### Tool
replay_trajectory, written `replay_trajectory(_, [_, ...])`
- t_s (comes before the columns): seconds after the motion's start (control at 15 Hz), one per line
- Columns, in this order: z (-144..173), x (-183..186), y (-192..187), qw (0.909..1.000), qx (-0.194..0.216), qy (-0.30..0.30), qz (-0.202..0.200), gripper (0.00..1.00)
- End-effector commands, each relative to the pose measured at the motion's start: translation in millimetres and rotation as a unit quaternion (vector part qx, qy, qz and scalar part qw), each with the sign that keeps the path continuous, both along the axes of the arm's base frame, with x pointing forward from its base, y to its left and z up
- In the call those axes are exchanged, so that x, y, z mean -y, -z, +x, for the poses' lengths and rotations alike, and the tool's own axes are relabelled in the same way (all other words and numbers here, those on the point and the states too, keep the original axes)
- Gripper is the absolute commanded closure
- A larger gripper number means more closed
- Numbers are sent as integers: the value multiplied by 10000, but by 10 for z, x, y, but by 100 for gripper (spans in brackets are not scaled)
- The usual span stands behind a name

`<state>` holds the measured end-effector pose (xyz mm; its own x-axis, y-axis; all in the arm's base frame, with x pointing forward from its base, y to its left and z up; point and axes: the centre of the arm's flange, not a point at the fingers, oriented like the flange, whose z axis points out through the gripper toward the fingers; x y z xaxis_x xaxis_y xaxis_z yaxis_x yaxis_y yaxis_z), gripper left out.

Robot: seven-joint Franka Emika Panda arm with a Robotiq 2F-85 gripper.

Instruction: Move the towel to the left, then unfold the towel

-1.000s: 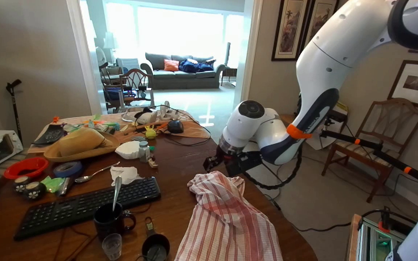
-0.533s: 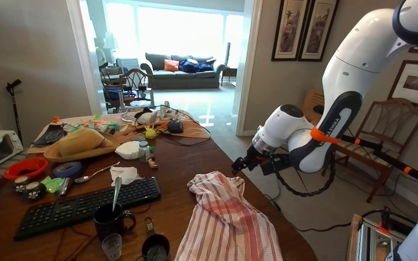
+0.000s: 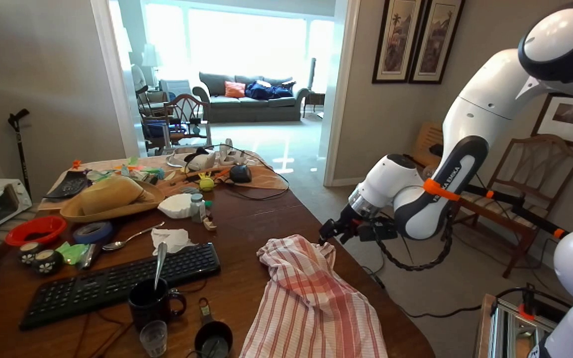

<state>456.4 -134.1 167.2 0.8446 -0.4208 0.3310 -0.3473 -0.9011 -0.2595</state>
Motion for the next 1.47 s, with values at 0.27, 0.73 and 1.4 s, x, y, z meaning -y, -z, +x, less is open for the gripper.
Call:
replay_trajectory(0.27, [517,672,-197,9945,-898,543,23,0])
replay_trajectory(0.73, [721,813,-37,9870,-1494,535,233,0])
replay_trajectory(1.4, [799,592,291,9753,-2168,419,-12,18])
